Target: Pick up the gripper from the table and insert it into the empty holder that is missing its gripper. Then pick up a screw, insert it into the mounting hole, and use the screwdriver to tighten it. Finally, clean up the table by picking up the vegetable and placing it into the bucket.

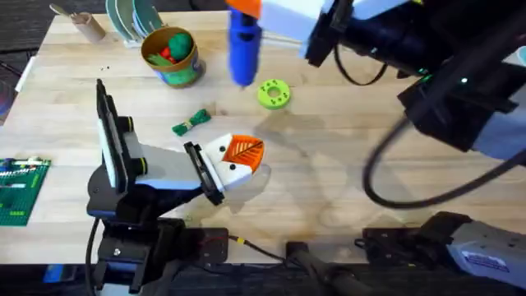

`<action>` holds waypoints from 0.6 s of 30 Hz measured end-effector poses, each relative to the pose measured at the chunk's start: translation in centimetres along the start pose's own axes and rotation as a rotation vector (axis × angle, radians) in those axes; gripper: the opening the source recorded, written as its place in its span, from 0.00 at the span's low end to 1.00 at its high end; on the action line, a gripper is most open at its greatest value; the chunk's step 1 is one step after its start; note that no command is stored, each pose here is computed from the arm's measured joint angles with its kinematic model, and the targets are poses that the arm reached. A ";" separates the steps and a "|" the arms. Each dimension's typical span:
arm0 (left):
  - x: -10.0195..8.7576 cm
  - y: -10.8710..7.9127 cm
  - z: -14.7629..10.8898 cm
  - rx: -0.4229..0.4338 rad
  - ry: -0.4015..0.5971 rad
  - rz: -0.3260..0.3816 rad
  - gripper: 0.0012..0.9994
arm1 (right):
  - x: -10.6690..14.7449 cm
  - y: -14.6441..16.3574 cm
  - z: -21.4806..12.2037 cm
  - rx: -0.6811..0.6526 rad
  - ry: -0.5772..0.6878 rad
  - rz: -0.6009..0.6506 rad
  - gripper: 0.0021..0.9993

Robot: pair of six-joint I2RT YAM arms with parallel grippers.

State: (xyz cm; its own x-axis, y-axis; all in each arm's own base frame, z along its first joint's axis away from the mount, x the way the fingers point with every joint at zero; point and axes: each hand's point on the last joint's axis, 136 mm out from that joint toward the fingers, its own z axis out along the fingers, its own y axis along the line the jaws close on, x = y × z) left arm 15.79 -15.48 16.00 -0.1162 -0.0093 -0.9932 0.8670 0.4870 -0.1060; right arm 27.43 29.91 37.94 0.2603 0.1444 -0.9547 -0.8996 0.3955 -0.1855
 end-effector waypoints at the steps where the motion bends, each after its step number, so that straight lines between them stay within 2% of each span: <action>1: 0.0 0.0 0.0 0.000 0.000 0.000 0.01 | 1.0 -0.9 -0.3 0.032 0.039 -0.033 0.03; 4: 0.0 0.0 0.0 0.000 0.000 0.000 0.01 | 4.8 -4.5 -1.6 0.150 0.191 -0.165 0.03; 10: 0.0 0.0 0.0 0.000 0.000 0.000 0.01 | 13.7 -11.7 -5.8 0.330 0.596 -0.549 0.03; 14: 0.0 0.0 0.0 0.000 0.000 0.000 0.01 | 19.7 -14.5 -9.4 0.325 0.875 -0.710 0.03; 18: 0.0 0.0 0.0 0.000 0.000 0.000 0.01 | 24.5 -15.3 -11.8 0.257 1.051 -0.771 0.03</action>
State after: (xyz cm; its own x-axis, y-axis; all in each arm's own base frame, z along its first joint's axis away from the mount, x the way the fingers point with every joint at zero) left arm 15.79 -15.48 16.00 -0.1162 -0.0093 -0.9932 0.8670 0.4869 -0.1060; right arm 43.40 16.69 14.65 0.1727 -0.9118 -0.3725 -0.5234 0.2354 -0.8189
